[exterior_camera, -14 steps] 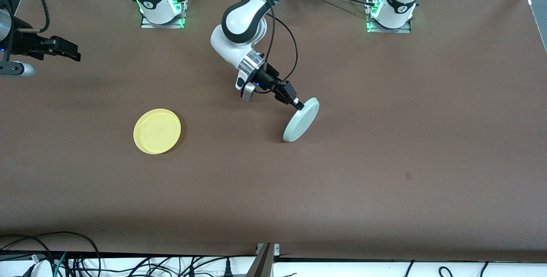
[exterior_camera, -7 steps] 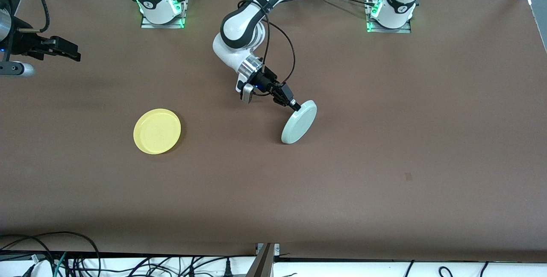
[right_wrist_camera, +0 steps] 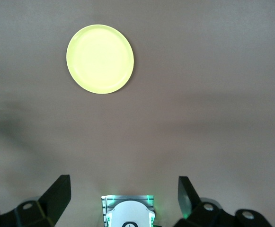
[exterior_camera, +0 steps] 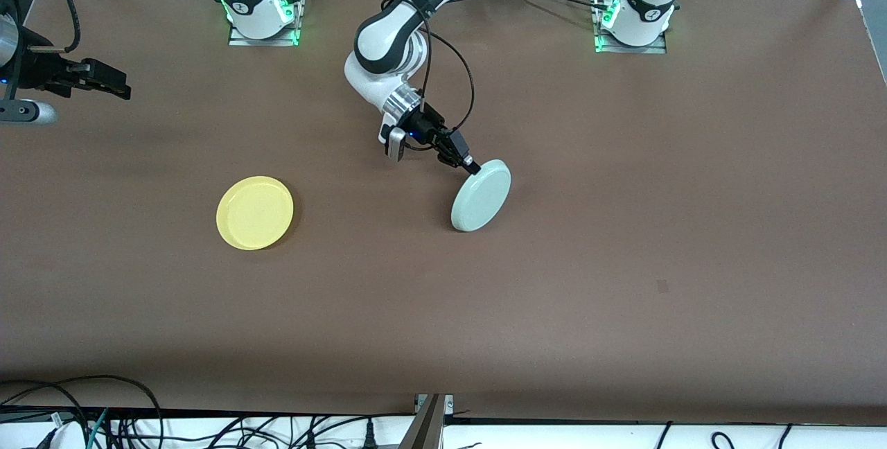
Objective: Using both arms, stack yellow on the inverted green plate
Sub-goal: 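Rotate the green plate upside down with the left gripper, then lower the inverted green plate onto the table and open the left gripper, then raise the left gripper off the plate while the right gripper starts reaching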
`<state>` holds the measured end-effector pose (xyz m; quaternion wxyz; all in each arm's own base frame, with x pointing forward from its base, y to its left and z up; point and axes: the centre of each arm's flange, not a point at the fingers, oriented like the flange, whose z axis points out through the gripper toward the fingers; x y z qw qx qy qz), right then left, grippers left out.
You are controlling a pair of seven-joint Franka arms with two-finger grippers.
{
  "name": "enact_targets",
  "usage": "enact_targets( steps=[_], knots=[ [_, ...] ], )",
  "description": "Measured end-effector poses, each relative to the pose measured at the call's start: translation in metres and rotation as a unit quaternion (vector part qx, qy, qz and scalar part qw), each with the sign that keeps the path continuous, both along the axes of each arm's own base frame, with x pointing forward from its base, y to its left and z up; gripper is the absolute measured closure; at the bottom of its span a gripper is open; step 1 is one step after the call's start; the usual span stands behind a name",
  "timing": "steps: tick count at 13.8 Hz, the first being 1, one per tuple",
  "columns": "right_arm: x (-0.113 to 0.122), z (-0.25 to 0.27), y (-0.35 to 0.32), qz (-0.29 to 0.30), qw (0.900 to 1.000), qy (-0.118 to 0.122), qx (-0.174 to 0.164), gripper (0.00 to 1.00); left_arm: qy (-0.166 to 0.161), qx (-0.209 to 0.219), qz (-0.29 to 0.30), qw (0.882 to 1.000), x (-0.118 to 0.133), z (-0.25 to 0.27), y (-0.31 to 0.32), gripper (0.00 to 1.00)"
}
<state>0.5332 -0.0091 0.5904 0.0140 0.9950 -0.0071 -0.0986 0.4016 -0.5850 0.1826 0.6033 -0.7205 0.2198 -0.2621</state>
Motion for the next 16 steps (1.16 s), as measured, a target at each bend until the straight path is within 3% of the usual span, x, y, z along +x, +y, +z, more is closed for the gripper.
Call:
enact_targets(
  steps=[4,7,9,11,13,16],
  knots=[
    [0.0,0.0,0.0,0.0,1.0,0.0,0.0,0.0,-0.039,-0.055,-0.008,0.998,-0.025,-0.008,-0.016,0.46],
    [0.0,0.0,0.0,0.0,1.0,0.0,0.0,0.0,-0.062,-0.185,-0.008,0.981,-0.045,-0.021,-0.039,0.16],
    [0.0,0.0,0.0,0.0,1.0,0.0,0.0,0.0,-0.06,-0.306,-0.021,0.95,-0.047,-0.031,-0.06,0.0],
    [0.0,0.0,0.0,0.0,1.0,0.0,0.0,0.0,-0.061,-0.401,-0.02,0.914,-0.033,-0.034,-0.069,0.0],
    [0.0,0.0,0.0,0.0,1.0,0.0,0.0,0.0,-0.042,-0.478,-0.003,0.878,-0.008,-0.03,-0.071,0.0],
    [0.0,0.0,0.0,0.0,1.0,0.0,0.0,0.0,-0.015,-0.588,0.046,0.807,0.034,-0.013,-0.069,0.0]
  ],
)
